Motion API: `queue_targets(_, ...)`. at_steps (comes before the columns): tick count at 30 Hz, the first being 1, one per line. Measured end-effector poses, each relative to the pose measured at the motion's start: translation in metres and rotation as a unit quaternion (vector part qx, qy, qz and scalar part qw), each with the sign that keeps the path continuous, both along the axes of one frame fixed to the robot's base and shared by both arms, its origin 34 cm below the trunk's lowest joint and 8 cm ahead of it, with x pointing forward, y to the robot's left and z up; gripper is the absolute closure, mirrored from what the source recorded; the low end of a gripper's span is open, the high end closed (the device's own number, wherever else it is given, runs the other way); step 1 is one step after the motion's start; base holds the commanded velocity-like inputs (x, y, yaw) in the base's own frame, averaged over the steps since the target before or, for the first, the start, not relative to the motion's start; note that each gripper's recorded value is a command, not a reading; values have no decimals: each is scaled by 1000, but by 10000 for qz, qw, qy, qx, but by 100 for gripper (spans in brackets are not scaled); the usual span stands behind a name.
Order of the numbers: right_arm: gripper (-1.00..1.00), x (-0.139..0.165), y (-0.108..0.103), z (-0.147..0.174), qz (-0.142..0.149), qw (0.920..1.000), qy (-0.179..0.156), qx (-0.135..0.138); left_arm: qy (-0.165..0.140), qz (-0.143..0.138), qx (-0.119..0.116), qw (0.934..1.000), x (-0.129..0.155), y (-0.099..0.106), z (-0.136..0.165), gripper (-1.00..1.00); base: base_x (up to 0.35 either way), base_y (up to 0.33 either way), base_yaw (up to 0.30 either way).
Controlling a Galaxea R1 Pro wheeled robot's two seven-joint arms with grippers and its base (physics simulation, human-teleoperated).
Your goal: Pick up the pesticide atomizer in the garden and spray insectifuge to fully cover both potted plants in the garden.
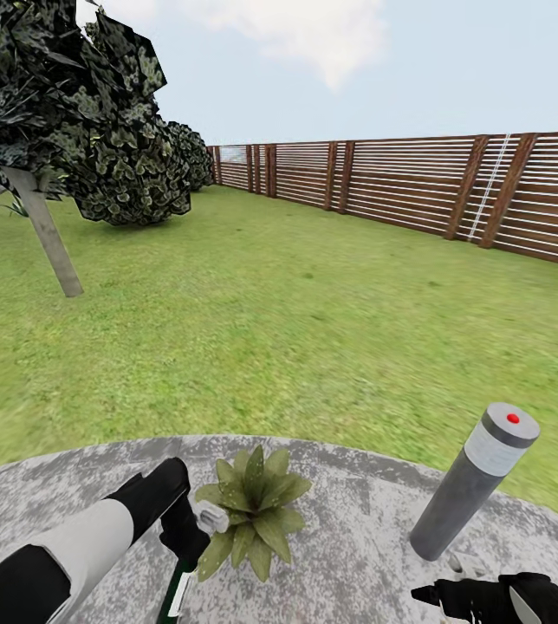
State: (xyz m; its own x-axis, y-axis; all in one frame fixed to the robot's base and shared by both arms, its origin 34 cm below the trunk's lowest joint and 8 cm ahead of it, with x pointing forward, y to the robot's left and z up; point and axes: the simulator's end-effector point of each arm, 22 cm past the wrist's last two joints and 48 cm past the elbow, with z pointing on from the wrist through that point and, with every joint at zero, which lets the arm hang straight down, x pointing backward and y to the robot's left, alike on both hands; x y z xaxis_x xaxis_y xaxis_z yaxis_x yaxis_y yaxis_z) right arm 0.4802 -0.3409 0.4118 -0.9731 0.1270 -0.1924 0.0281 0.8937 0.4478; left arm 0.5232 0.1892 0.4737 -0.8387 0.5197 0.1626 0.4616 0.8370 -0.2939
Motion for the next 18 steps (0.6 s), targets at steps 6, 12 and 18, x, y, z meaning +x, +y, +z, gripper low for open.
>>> queue_targets(6, -100, 0, -1, 0, 0, 10000, -5, -5, -284, -306, 655, 9970, 10, 29, -7, 100, 0, 0, 0)
queue_targets(12, -100, 0, -1, 0, -1, 10000, -4, -10, -304, -338, 715, 9964, 8, 32, -10, 100, 0, 0, 0)
queue_targets(18, -100, 1, -1, 0, 3, 10000, -17, -9, -80, -382, 661, 9971, -23, 28, -25, 100, 0, 0, 0)
